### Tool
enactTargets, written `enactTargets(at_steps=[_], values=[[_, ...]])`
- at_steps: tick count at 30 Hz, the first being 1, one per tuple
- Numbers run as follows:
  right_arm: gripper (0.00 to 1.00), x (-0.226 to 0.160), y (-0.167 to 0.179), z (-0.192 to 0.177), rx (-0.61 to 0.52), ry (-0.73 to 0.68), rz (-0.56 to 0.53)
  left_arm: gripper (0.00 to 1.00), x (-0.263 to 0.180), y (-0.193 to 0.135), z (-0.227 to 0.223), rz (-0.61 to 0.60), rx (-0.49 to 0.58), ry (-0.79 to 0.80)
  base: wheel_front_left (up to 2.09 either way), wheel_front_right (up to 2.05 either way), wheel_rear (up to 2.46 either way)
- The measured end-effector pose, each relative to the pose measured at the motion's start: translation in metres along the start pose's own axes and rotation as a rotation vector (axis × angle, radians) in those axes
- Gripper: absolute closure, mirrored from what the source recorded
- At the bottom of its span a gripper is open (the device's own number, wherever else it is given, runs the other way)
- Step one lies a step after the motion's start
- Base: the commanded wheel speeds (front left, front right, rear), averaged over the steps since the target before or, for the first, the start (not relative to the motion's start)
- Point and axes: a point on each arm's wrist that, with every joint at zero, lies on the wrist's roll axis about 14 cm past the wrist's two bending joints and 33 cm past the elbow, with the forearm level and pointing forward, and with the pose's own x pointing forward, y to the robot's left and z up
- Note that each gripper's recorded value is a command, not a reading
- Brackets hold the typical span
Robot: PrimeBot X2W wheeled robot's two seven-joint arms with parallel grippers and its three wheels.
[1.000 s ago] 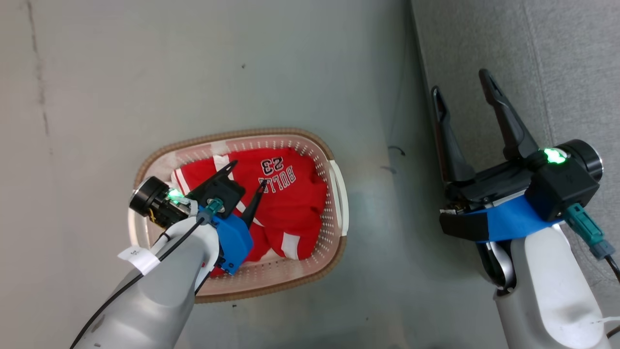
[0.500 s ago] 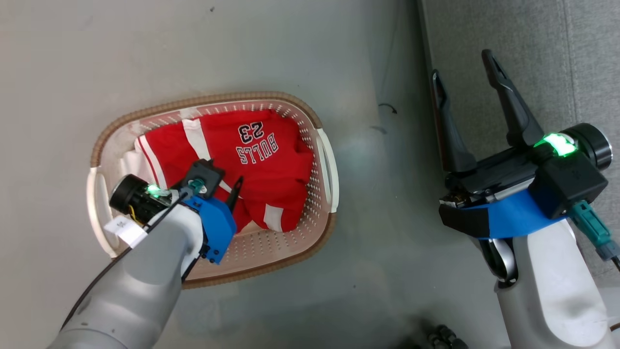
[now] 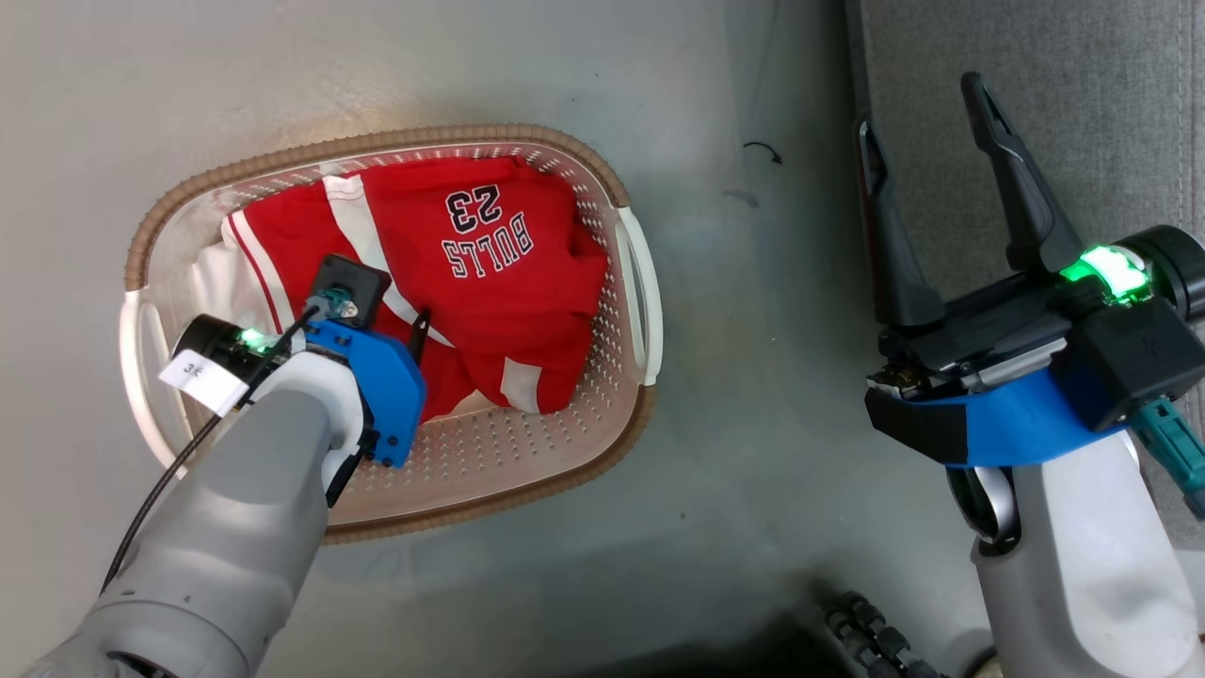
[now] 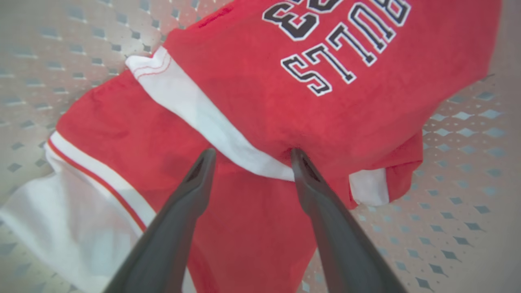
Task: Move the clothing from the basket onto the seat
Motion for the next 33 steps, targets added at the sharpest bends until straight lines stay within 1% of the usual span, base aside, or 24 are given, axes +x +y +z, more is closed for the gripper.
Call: enactTargets(at_steps=[5,10,20,23,31,32,33], values=[[0.0,0.0,-0.002,-0.005,-0.003,0.011,-0.003,0.0,0.005,0.001,-0.011,0.005,-0.104,0.053,0.0,0.0,0.0],[0.0,-0.001,-0.004,-0.011,-0.007,0.023,-0.01,0.0,0.013,0.0,-0.008,-0.006,-0.178,0.051,0.0,0.0,0.0],[0.0,0.0,-0.002,-0.023,-0.003,0.044,-0.005,0.0,0.024,-0.009,0.002,-0.052,-0.235,0.033,0.0,0.0,0.0],[0.0,-0.001,-0.002,-0.027,-0.003,0.052,-0.005,0.0,0.028,-0.011,0.003,-0.063,-0.27,0.027,0.0,0.0,0.0],[0.0,0.0,-0.002,-0.034,-0.004,0.062,-0.005,0.0,0.038,-0.014,0.008,-0.079,-0.27,0.011,0.0,0.0,0.0],[0.0,0.0,-0.002,-0.034,-0.005,0.063,-0.005,0.05,0.038,-0.014,0.007,-0.078,-0.271,0.014,0.0,0.0,0.0],[0.0,-0.001,-0.002,-0.035,-0.004,0.063,-0.005,0.57,0.038,-0.015,0.006,-0.078,-0.274,0.017,0.0,0.0,0.0]])
